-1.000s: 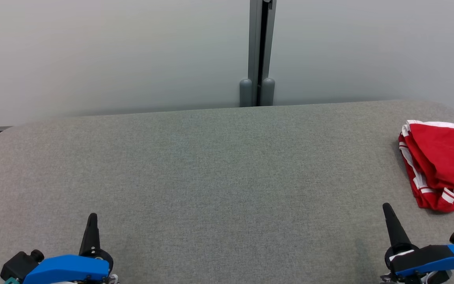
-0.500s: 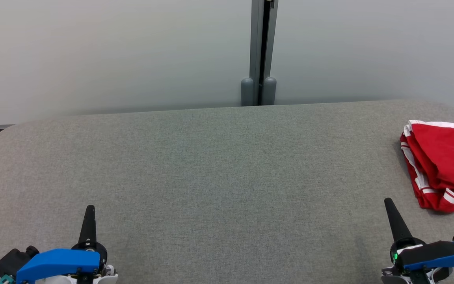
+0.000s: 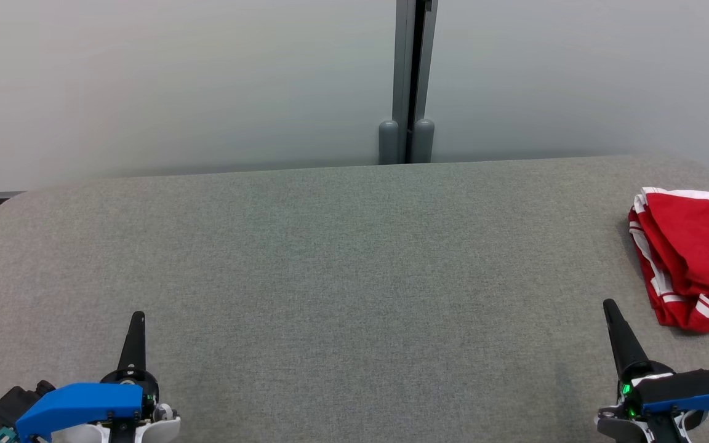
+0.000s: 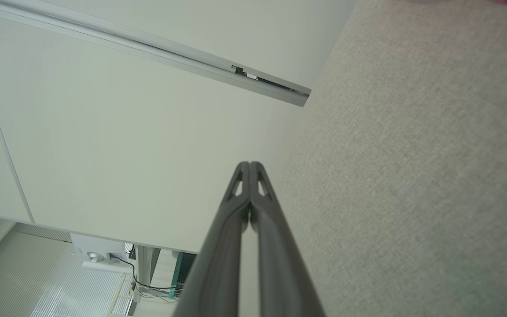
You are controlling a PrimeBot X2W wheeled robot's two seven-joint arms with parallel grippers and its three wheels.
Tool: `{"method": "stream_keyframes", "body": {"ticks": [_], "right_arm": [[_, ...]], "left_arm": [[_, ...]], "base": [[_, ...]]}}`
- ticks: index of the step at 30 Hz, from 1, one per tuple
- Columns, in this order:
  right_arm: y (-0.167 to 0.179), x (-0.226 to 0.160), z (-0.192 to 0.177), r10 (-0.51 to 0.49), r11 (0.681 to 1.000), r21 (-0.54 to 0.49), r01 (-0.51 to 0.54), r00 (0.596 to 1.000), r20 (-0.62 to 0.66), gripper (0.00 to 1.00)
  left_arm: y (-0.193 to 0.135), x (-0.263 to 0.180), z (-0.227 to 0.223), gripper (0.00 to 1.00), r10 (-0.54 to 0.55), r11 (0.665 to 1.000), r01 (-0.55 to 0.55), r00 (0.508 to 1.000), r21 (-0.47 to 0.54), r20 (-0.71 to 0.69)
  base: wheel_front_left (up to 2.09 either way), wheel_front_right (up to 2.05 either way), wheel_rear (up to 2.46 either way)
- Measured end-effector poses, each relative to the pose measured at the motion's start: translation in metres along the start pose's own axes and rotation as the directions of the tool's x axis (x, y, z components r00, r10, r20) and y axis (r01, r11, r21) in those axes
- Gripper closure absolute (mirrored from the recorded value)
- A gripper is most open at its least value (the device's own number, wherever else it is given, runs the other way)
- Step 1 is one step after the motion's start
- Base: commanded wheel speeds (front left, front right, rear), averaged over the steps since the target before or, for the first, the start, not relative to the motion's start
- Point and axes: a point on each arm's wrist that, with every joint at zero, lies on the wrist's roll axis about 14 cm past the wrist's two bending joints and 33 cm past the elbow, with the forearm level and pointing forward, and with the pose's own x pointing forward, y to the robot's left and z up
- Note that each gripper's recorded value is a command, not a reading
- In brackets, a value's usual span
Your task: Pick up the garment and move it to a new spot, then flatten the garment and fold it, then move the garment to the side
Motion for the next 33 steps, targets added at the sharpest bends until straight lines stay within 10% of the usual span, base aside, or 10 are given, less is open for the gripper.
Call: {"method": "stream_keyframes", "body": {"ticks": [33], "right_arm": [[0.014,0.008,0.002,0.052,0.967,0.251,-0.052,0.999,0.007,1.00]], "left_arm": [[-0.022,0.006,0.013,1.00,-0.076,0.971,0.079,0.997,-0.227,0.023]], "base": [[0.00,0.00,0.00]]}}
